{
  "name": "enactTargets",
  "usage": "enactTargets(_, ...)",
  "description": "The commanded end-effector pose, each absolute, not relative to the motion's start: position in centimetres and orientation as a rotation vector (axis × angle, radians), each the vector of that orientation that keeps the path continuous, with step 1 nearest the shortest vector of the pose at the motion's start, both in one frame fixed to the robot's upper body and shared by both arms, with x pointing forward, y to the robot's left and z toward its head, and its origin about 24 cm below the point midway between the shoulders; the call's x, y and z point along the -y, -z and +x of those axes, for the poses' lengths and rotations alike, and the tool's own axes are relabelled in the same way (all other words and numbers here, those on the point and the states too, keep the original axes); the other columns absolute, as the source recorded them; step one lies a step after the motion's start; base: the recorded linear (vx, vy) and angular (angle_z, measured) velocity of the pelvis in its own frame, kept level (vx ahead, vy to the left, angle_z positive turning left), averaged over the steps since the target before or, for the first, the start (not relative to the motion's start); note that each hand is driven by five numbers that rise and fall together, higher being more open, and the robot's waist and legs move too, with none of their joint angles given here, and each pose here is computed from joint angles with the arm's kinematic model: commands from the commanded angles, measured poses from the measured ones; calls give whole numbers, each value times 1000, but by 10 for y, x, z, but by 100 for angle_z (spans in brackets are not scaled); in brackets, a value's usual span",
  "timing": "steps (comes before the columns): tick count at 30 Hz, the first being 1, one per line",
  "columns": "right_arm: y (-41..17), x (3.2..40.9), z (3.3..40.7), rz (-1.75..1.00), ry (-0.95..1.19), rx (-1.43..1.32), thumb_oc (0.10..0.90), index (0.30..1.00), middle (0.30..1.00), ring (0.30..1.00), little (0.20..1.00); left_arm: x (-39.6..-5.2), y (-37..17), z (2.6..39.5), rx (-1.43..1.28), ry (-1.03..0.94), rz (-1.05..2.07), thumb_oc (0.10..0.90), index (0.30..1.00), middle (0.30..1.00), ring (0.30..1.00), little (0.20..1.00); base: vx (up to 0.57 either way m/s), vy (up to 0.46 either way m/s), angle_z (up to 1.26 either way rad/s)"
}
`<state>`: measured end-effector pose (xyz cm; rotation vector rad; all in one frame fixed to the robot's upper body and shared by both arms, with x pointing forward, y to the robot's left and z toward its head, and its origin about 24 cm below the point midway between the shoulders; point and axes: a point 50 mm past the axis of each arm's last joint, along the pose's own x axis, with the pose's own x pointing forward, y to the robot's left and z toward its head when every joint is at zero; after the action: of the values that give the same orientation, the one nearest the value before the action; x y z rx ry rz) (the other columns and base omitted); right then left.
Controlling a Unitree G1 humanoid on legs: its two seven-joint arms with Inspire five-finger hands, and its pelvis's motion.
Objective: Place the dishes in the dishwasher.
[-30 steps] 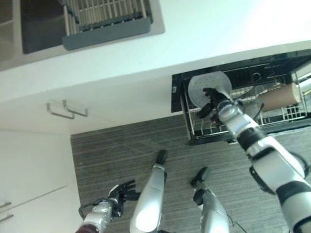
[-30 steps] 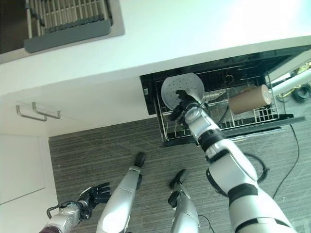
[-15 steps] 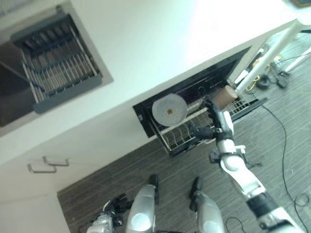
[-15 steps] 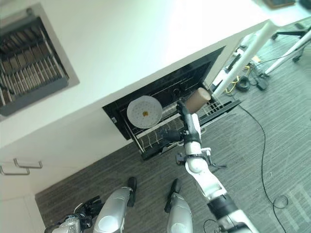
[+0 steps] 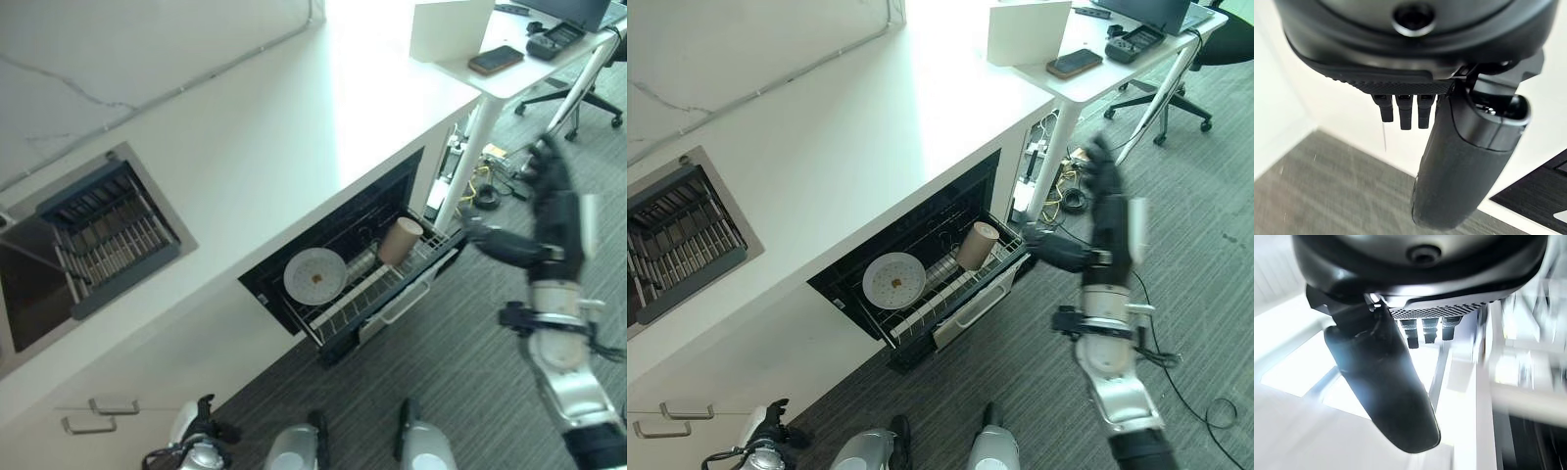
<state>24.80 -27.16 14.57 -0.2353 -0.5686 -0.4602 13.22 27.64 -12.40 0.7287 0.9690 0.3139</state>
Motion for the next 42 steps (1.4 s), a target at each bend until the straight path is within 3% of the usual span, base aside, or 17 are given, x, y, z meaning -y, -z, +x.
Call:
enactTargets(1,-166,301,237,-201,690,715,800,900,900,900,900,-308,105,140,-909,-394,791,800,900,900,900,900,21,12,9)
enactTargets(5,-139,329,229,-285,832,596,800,900,900,900,900,-294,103,153,-831,-386,606,800,900,900,900,900,-70,-14,5)
enactTargets(10,-92,344,227,-294,916,426,800,900,900,900,900,-257,97,179,-644,-328,-21,800,900,900,900,900,-136,-33,11)
enactTargets(17,-87,337,266,-367,800,315,800,900,900,900,900,-235,86,202,-575,-189,-69,800,900,900,900,900,-88,-77,25)
enactTargets(23,-131,311,317,-481,495,345,800,900,900,900,900,-221,88,202,-596,-111,-71,800,900,900,900,900,-4,75,40)
enactTargets(26,-181,276,343,-514,372,466,800,900,900,900,900,-221,87,204,-612,-97,-45,800,900,900,900,900,-39,62,6)
enactTargets(29,-217,249,356,-506,309,551,800,900,900,900,900,-227,93,197,-645,-107,-41,800,900,900,900,900,-16,90,14)
enactTargets(42,-322,199,377,-473,255,782,800,900,900,900,900,-238,89,187,-599,-61,-122,800,900,900,900,900,-7,16,9)
